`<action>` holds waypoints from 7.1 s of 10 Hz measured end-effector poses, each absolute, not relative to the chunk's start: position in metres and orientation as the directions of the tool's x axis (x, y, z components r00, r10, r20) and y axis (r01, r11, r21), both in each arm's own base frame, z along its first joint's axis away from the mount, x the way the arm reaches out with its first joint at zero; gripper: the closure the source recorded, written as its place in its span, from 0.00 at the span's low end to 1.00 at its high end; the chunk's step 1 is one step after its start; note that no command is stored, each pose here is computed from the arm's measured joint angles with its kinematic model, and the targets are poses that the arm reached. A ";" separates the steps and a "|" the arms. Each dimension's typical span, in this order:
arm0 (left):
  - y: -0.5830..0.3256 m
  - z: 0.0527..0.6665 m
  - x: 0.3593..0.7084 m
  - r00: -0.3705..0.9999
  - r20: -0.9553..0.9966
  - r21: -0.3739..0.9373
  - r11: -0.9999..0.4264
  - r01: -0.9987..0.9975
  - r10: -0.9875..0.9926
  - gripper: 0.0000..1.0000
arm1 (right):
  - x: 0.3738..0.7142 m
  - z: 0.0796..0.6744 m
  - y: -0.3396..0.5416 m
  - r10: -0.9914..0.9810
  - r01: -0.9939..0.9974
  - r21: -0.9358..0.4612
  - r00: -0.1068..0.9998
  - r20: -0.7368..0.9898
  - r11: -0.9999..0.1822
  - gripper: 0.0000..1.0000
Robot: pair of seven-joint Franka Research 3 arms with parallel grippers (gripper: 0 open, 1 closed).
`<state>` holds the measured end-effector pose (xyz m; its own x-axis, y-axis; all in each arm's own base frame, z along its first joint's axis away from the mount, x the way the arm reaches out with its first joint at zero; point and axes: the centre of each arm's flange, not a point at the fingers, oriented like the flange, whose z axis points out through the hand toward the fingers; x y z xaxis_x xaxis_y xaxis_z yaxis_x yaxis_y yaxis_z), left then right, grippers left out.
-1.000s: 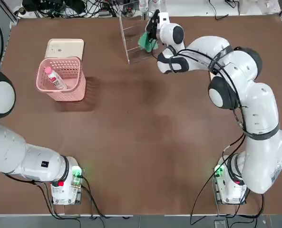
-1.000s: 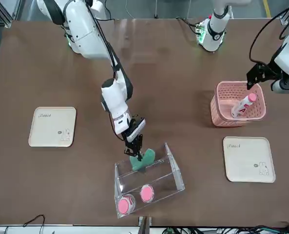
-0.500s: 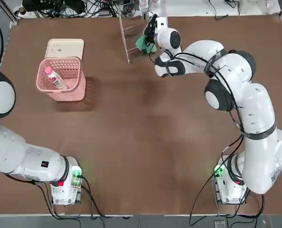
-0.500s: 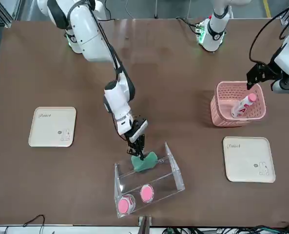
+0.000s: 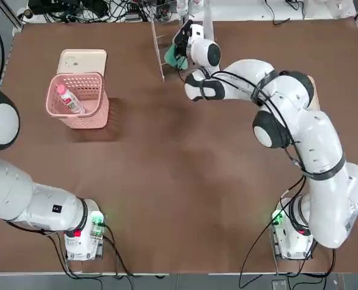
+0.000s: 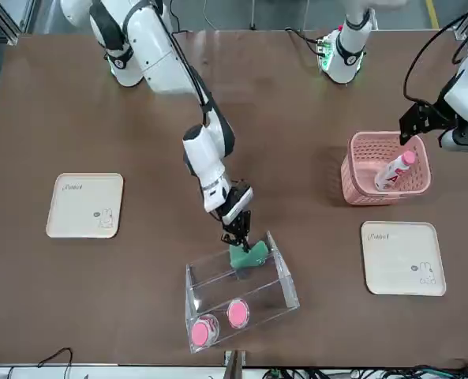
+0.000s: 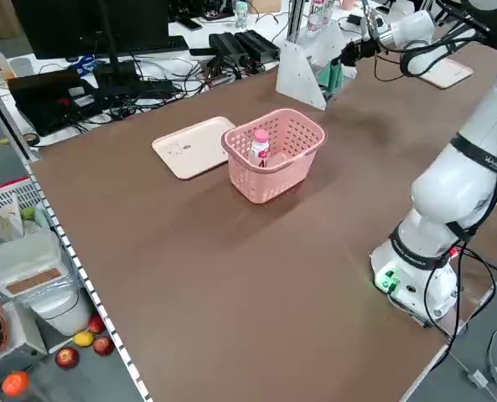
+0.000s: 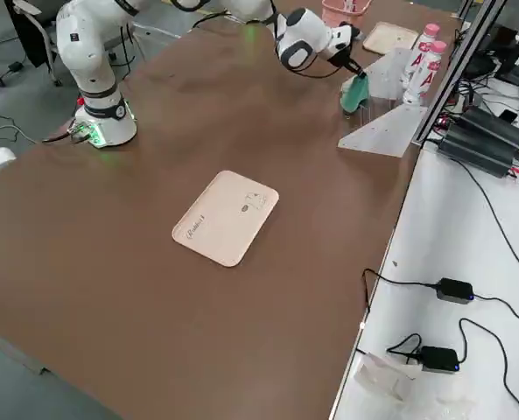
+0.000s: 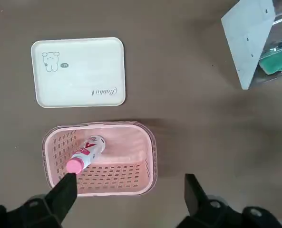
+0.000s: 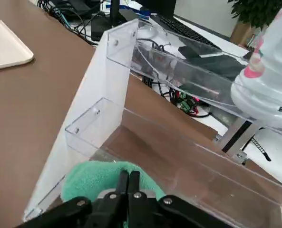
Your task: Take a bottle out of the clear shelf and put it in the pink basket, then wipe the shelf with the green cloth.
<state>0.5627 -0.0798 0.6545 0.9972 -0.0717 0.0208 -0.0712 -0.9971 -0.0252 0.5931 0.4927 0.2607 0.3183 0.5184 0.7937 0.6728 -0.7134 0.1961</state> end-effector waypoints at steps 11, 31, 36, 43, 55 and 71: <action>-0.080 0.654 0.563 0.997 0.021 -0.025 -0.997 -0.072 -0.072 0.00 | 0.655 0.242 0.390 0.715 0.671 0.436 0.205 0.668 -0.600 0.98; -0.088 0.654 0.562 0.996 0.021 -0.024 -0.996 -0.087 -0.088 0.00 | 0.646 0.251 0.411 0.606 0.644 0.315 0.294 0.740 -0.697 0.98; -0.088 0.655 0.562 0.996 0.021 -0.024 -0.996 -0.087 -0.088 0.00 | 0.660 0.310 0.382 0.632 0.633 0.342 0.310 0.710 -0.695 0.98; -0.086 0.655 0.562 0.997 0.021 -0.024 -0.997 -0.080 -0.081 0.00 | 0.566 0.354 0.381 0.387 0.490 -0.013 0.705 0.594 -0.872 0.98; -0.084 0.655 0.563 0.997 0.029 -0.023 -0.997 -0.075 -0.076 0.00 | 0.591 0.426 -0.033 0.532 0.540 -0.100 0.842 0.094 -0.836 0.98; -0.077 0.657 0.566 0.997 0.047 -0.023 -0.998 -0.062 -0.063 0.00 | 0.535 0.277 -0.237 0.461 0.493 -0.305 0.870 0.173 -0.815 0.98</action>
